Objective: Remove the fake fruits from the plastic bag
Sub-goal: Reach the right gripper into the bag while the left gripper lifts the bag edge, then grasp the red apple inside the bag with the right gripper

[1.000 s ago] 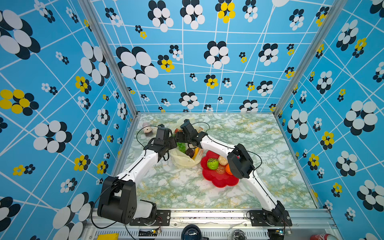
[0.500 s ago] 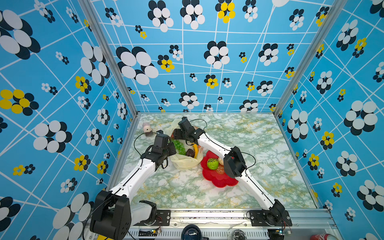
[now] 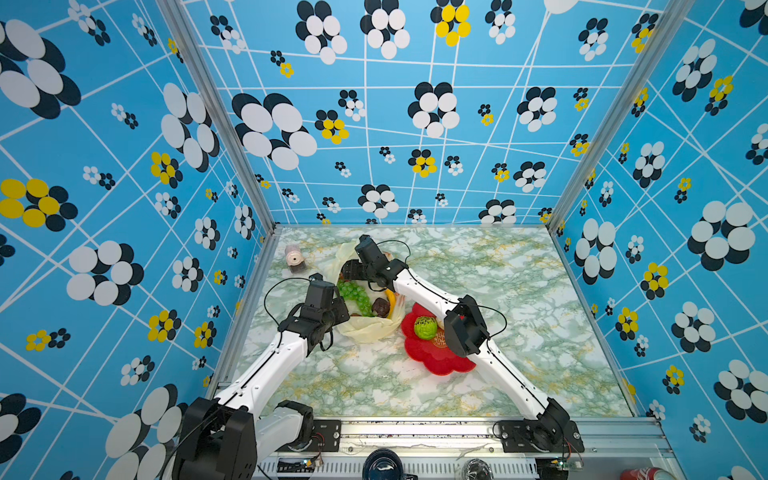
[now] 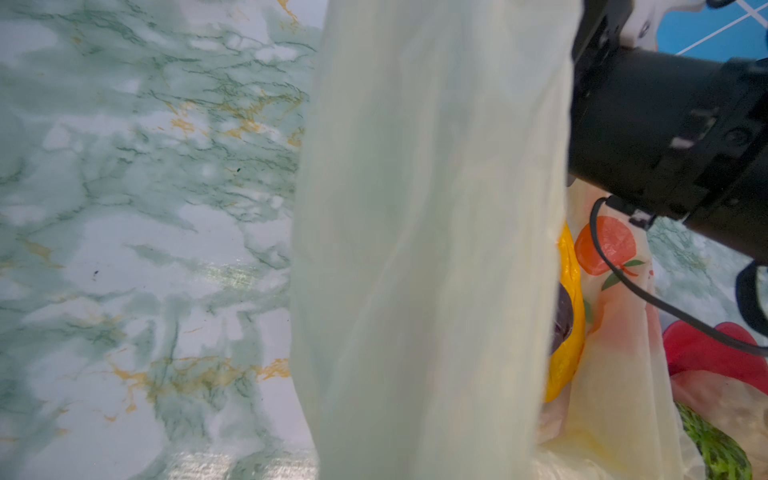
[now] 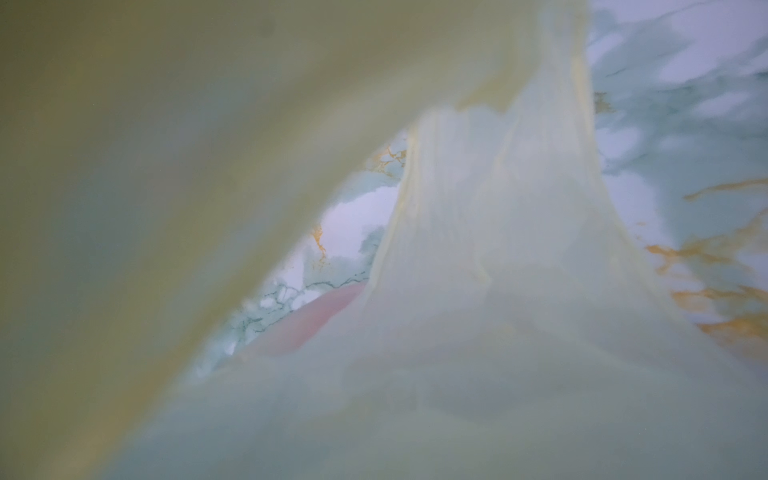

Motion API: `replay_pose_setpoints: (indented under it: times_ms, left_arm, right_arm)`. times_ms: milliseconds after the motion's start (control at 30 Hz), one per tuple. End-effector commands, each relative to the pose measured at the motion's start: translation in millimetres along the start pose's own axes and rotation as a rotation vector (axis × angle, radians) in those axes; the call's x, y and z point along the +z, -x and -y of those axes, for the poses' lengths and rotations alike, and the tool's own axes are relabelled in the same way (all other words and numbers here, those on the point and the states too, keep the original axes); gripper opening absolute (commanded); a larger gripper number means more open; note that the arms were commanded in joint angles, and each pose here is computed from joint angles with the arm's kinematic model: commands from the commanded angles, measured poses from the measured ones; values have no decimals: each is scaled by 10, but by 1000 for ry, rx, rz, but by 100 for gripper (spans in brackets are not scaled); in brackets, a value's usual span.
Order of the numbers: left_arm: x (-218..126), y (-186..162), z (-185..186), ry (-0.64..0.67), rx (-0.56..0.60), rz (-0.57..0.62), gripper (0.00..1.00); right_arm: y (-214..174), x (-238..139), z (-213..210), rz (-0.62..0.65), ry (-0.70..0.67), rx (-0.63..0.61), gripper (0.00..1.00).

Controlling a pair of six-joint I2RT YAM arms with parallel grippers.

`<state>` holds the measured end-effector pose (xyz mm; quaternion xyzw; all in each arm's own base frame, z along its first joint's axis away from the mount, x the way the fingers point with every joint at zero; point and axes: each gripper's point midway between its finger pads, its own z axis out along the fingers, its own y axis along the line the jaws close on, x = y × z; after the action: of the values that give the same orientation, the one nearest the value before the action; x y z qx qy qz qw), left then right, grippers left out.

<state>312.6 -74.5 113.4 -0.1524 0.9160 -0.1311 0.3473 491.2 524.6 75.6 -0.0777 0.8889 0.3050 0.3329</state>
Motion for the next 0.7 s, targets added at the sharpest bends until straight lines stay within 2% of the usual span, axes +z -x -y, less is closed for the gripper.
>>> replay_pose_setpoints:
  times_ms: [0, 400, 667]
  left_arm:
    - [-27, -37, -75, 17, -22, 2, 0]
    - [-34, -54, -119, 9, -40, 7, 0]
    - [-28, -46, -139, 13, -48, 6, 0]
  right_arm:
    - [-153, 79, -4, -25, -10, -1, 80]
    - [-255, 143, -66, -5, -39, -87, 90]
    - [-145, 73, 80, 16, -117, -100, 76]
